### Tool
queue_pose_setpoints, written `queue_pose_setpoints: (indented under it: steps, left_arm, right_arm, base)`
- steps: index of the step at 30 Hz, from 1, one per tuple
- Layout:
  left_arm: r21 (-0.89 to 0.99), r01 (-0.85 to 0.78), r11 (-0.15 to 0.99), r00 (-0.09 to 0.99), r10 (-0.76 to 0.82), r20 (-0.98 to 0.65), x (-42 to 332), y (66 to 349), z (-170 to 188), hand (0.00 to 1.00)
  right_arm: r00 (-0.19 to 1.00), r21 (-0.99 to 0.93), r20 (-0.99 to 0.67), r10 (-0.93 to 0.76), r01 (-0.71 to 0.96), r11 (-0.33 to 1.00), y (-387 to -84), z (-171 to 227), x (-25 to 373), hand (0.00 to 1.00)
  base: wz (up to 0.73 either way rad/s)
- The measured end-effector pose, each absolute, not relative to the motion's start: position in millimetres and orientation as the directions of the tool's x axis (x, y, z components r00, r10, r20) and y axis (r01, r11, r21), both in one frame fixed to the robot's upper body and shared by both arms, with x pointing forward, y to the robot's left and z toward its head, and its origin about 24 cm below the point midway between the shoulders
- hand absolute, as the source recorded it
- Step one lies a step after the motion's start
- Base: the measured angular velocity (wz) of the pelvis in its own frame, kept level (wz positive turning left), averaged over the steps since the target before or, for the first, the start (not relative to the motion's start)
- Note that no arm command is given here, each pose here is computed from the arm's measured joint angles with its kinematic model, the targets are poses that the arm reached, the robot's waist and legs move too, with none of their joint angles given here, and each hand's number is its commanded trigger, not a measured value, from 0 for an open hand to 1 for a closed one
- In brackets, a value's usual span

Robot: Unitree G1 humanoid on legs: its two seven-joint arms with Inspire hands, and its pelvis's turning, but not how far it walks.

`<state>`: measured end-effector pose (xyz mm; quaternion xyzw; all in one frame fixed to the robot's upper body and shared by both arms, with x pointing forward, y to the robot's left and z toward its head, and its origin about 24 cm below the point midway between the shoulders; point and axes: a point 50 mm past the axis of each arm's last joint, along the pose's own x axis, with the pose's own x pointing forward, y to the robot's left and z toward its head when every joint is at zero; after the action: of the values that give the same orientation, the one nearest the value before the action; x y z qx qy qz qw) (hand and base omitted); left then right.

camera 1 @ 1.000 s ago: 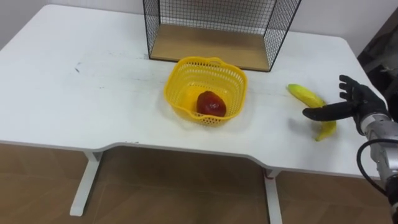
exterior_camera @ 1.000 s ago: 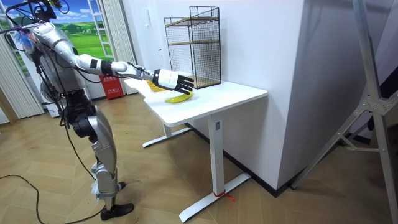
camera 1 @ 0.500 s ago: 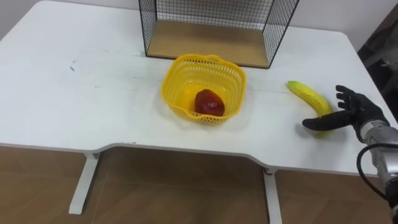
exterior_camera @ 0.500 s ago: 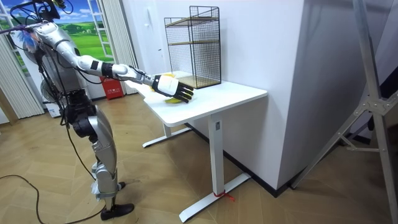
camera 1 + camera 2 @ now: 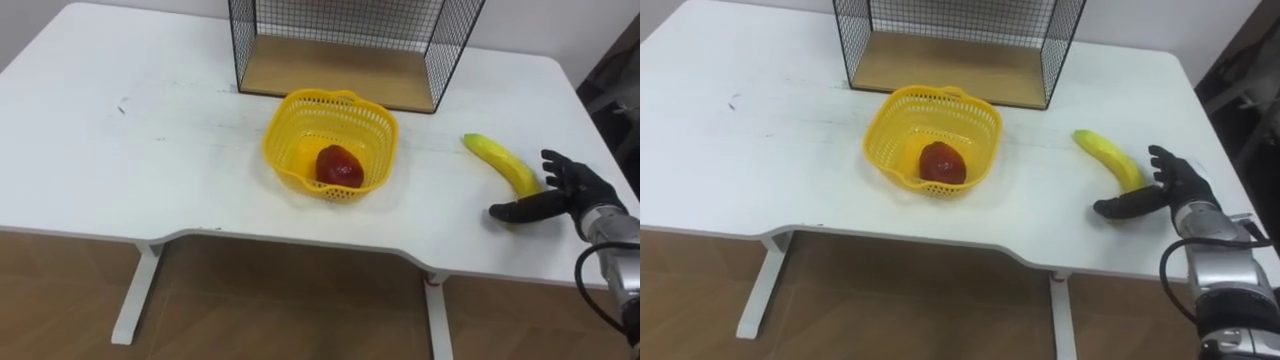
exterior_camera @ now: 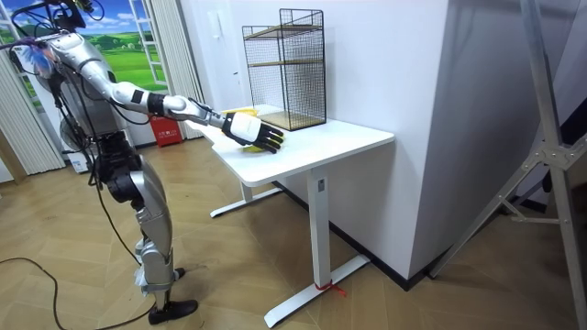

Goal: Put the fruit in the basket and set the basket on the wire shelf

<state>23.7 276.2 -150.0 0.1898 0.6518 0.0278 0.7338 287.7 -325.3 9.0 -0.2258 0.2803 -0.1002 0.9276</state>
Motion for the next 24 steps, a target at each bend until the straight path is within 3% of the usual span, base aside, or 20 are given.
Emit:
queue_pose_setpoints:
  steps: [24]
  left_arm:
    - [0.293, 0.229, 0.928, 0.129, 0.269, -0.954, 25, 274, -153, 0.00]
  right_arm:
    - [0.797, -0.552, -0.532, -0.287, -0.069, 0.831, -324, -2, 278, 0.00]
  base:
    - [0.00]
